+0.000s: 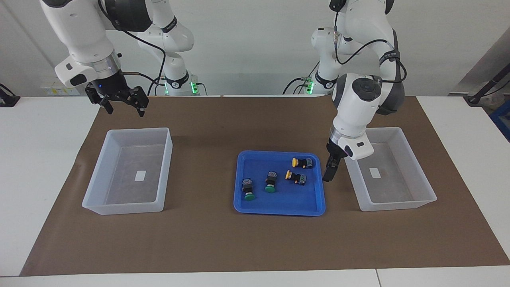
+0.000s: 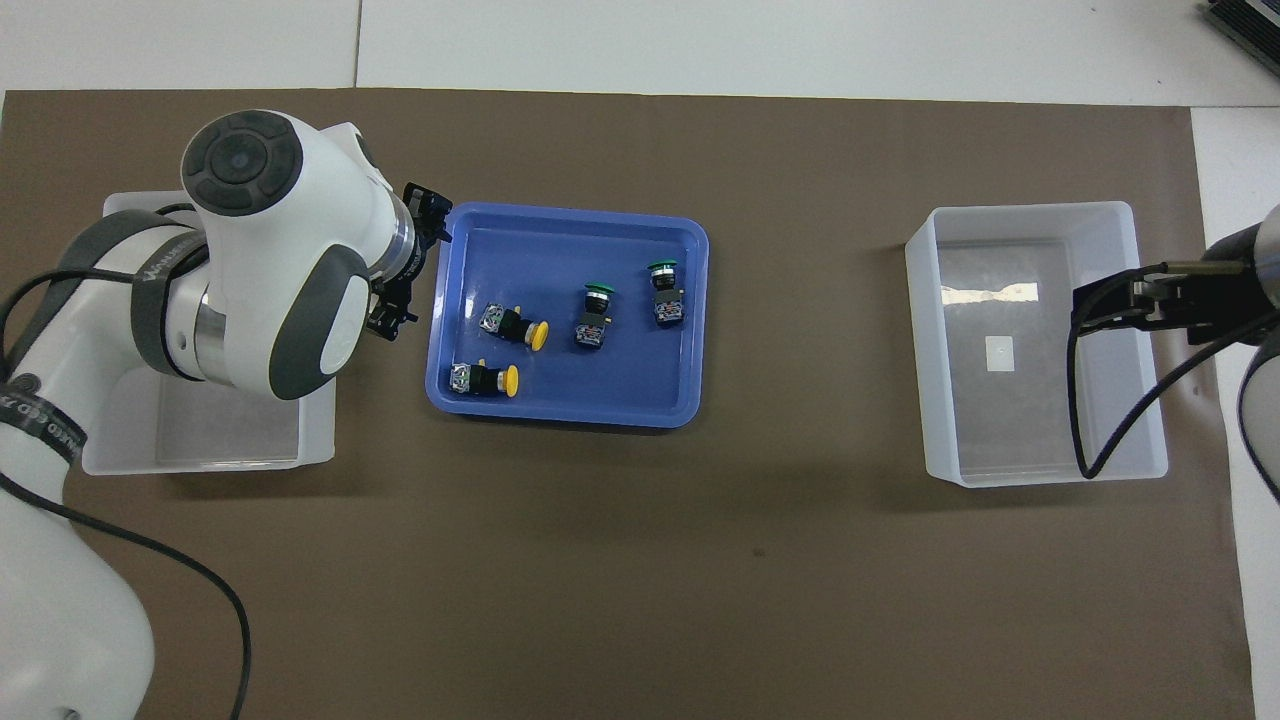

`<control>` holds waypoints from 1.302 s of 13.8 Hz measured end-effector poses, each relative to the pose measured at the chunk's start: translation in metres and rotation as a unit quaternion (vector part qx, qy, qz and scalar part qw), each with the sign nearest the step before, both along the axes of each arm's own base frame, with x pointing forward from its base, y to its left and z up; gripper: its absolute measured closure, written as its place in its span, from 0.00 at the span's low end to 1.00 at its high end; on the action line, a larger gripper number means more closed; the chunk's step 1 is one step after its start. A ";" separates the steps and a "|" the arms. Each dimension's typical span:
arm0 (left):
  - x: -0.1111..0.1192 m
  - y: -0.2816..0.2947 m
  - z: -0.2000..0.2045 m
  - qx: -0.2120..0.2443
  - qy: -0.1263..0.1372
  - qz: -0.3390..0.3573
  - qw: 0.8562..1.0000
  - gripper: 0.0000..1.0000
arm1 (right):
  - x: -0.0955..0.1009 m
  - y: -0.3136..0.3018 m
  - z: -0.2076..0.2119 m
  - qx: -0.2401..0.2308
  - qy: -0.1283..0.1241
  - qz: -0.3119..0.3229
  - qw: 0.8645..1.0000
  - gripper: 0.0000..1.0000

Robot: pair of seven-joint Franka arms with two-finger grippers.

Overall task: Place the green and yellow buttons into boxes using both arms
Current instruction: 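Move the left gripper over the blue tray toward the yellow button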

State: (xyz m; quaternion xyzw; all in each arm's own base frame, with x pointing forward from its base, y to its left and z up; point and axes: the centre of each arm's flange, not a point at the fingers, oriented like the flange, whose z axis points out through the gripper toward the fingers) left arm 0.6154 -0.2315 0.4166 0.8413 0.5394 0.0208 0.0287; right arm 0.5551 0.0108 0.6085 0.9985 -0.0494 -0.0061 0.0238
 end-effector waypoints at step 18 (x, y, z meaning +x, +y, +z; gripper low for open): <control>-0.017 -0.066 -0.089 0.014 0.022 0.130 0.991 0.00 | 0.000 0.000 0.000 0.000 0.000 0.000 1.000 0.00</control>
